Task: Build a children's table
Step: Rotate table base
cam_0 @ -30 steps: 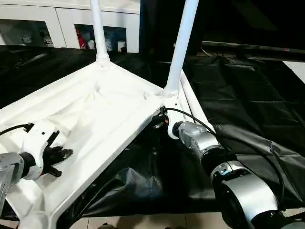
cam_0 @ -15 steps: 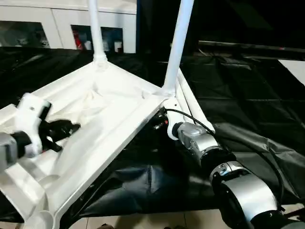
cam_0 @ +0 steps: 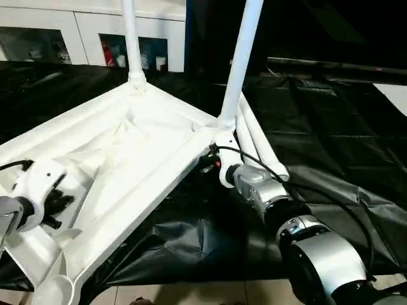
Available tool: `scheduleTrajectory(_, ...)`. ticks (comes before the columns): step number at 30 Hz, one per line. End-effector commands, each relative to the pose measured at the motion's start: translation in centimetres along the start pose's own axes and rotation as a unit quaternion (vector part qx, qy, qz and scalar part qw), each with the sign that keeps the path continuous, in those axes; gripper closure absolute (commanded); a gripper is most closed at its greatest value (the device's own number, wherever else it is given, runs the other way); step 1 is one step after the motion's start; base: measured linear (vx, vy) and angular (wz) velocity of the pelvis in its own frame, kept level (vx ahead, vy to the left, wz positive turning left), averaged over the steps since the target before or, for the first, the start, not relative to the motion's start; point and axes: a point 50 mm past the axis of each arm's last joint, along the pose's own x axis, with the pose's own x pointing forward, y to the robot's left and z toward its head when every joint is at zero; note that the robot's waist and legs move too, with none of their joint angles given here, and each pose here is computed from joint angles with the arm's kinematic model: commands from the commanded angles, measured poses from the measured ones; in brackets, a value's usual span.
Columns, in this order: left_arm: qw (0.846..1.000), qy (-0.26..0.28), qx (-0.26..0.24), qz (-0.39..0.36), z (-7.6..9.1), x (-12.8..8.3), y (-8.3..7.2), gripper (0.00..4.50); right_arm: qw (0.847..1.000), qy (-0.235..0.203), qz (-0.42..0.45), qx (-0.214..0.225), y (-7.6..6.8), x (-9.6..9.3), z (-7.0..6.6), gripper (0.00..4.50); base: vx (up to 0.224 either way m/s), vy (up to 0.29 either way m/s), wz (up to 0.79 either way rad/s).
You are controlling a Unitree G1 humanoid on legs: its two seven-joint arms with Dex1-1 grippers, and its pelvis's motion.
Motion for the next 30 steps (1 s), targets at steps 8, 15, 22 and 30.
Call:
scheduleTrajectory(8, 0.961, -0.045, 0.054, -0.266, 1.7, -0.5, -5.6, 3.81, 0.999, -0.014, 0.032, -0.017, 1.4, 0.6, 1.1, 4.50, 0.000, 0.000, 0.00)
scheduleTrajectory(15, 0.935, -0.059, 0.090, -0.338, 2.7, -0.2, -7.5, 4.36, 0.998, -0.016, 0.061, -0.023, 2.6, 0.9, 1.1, 4.50, 0.000, 0.000, 0.00)
scheduleTrajectory(22, 0.936, -0.109, 0.139, -0.303, 5.9, 2.7, -7.6, 4.36, 0.997, -0.022, 0.067, -0.026, 2.7, 0.9, 1.3, 4.50, 0.000, 0.000, 0.00)
scheduleTrajectory(30, 0.982, -0.093, 0.149, -0.067, 9.2, 6.1, -3.8, 4.36, 0.996, -0.068, 0.051, -0.035, 0.6, -0.1, 2.8, 4.50, 0.000, 0.000, 0.00)
